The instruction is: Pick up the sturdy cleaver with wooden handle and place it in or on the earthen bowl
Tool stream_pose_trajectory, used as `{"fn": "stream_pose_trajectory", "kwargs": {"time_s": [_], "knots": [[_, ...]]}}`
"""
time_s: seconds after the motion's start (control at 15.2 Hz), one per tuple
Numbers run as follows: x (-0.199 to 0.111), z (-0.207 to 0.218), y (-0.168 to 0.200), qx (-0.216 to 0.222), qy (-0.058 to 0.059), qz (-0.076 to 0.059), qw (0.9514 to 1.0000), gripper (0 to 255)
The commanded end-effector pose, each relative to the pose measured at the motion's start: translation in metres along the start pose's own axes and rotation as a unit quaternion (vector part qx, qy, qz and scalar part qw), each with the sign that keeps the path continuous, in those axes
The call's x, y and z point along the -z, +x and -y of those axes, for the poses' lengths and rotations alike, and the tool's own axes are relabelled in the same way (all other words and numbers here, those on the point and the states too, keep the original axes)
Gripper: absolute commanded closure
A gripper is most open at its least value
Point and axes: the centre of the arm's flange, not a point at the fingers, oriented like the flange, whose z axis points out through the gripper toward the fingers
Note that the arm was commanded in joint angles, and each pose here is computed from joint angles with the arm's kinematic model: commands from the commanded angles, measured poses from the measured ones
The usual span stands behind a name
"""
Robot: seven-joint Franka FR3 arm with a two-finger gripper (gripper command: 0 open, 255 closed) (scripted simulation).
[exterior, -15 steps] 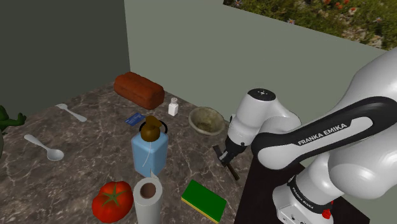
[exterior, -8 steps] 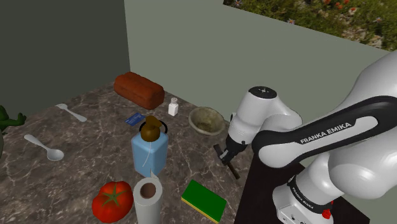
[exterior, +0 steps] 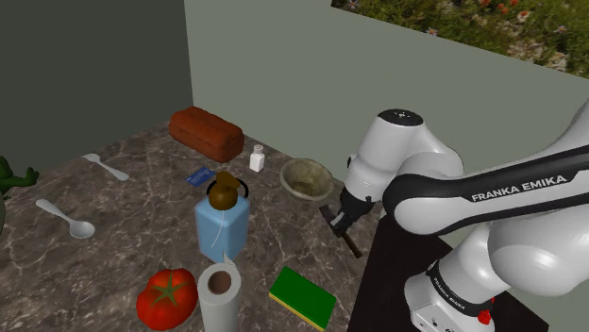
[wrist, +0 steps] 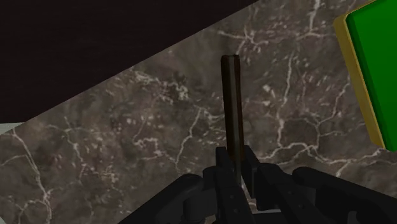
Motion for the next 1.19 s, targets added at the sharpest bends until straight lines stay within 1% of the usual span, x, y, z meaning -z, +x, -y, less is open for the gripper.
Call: {"fn": "stream_pose_trajectory", "kwargs": {"time_s": [0.0, 1.12], "knots": [[0.012, 0.0, 0.0, 0.0, 0.0, 0.0, 1.0, 255], [0.102, -0.003, 0.001, 0.0, 0.0, 0.0, 1.0, 255]]}}
